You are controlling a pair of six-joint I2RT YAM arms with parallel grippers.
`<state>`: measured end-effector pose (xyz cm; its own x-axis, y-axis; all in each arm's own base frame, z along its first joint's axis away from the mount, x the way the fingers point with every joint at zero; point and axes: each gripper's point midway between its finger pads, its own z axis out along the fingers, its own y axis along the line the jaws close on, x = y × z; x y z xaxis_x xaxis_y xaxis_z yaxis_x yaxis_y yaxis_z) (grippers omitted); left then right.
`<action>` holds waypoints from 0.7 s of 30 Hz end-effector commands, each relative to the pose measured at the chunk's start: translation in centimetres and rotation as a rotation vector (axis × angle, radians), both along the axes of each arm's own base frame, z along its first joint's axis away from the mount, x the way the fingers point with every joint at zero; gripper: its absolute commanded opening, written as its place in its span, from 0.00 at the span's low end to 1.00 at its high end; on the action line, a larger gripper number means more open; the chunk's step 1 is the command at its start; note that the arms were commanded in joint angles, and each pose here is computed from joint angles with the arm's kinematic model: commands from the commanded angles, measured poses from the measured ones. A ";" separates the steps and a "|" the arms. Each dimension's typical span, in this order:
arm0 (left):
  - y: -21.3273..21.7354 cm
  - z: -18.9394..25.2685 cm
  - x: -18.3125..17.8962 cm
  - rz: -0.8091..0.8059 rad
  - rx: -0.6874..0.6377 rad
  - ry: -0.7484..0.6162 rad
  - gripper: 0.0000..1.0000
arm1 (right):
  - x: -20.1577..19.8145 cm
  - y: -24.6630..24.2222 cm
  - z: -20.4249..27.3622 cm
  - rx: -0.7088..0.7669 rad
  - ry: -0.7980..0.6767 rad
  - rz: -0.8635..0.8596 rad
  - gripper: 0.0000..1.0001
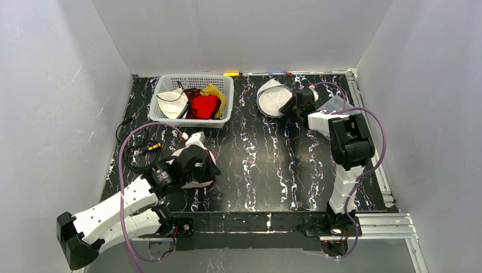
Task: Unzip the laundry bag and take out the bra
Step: Move the laundry bag to the center of the board.
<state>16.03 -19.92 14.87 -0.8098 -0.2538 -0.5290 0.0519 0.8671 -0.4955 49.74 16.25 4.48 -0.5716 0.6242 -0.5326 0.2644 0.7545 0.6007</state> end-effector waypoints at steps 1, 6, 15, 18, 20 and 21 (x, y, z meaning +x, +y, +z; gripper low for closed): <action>1.4 -0.6 0.0 0.018 0.053 -0.013 0.12 | 0.2 0.1 1.6 -0.002 -0.044 0.013 0.56; 1.7 -0.1 0.1 0.022 0.062 -0.032 0.13 | -0.4 0.0 3.8 -0.029 -0.082 0.035 0.83; 2.8 1.8 0.5 0.044 0.065 -0.096 0.22 | -2.7 0.9 9.2 -0.132 -0.148 0.105 0.99; 3.4 2.1 0.5 0.059 0.080 -0.103 0.27 | -4.1 1.6 12.2 -0.162 -0.197 0.127 0.99; 4.2 2.5 0.5 0.091 0.089 -0.108 0.32 | -5.6 2.6 14.8 -0.190 -0.249 0.156 0.99; 4.6 2.6 0.4 0.110 0.094 -0.108 0.36 | -6.6 3.2 15.8 -0.204 -0.274 0.175 0.99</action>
<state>16.05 -17.32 15.88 -0.7637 -0.2459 -0.5969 0.0541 0.8970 -0.4388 45.79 18.20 15.09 -0.5430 0.4754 -0.6923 0.0725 0.8478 0.5253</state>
